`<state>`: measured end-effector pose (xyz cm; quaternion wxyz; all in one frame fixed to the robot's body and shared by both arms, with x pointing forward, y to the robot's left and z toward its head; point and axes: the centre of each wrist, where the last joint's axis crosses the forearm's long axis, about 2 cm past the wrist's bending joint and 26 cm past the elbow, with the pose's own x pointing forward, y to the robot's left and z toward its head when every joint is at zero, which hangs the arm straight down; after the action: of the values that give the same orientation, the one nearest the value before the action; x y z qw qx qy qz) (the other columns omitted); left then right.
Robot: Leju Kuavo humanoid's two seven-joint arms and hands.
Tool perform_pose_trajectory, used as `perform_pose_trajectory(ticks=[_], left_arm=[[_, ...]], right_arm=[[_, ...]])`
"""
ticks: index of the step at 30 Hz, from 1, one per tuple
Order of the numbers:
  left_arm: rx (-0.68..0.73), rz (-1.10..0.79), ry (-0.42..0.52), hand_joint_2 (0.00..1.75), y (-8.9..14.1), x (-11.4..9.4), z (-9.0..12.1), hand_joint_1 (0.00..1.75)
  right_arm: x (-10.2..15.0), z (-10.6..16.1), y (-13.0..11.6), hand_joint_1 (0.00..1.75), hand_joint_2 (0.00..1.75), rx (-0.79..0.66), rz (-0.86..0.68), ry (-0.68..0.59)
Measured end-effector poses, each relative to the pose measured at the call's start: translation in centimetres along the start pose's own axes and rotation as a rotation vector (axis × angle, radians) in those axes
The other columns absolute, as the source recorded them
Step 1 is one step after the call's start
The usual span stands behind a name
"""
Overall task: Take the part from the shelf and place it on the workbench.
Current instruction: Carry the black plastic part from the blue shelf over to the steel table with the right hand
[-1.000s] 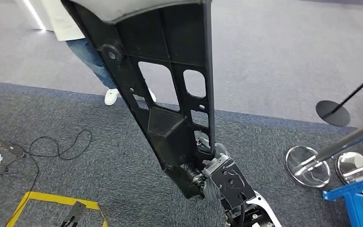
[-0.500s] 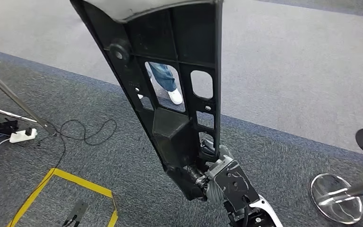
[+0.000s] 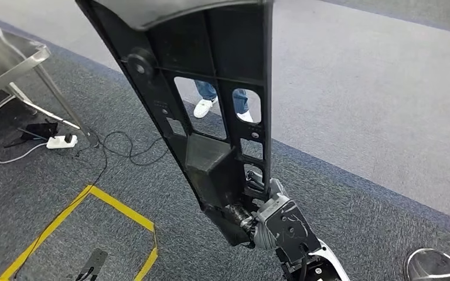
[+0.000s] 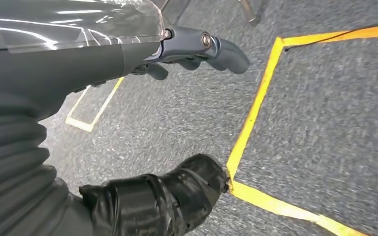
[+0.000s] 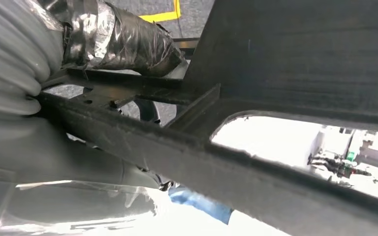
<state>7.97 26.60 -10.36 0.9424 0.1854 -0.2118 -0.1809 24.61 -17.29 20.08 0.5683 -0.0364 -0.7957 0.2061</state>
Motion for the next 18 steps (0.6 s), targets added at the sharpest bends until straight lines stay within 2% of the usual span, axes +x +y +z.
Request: perform_pose_trajectory(ticks=[18], left_arm=[[-0.009,-0.011,-0.009,1.75,-0.07,0.17,0.00,0.00]], right_arm=[[0.05,-0.01,-0.15,1.75,1.75,-0.007,0.000,-0.001]])
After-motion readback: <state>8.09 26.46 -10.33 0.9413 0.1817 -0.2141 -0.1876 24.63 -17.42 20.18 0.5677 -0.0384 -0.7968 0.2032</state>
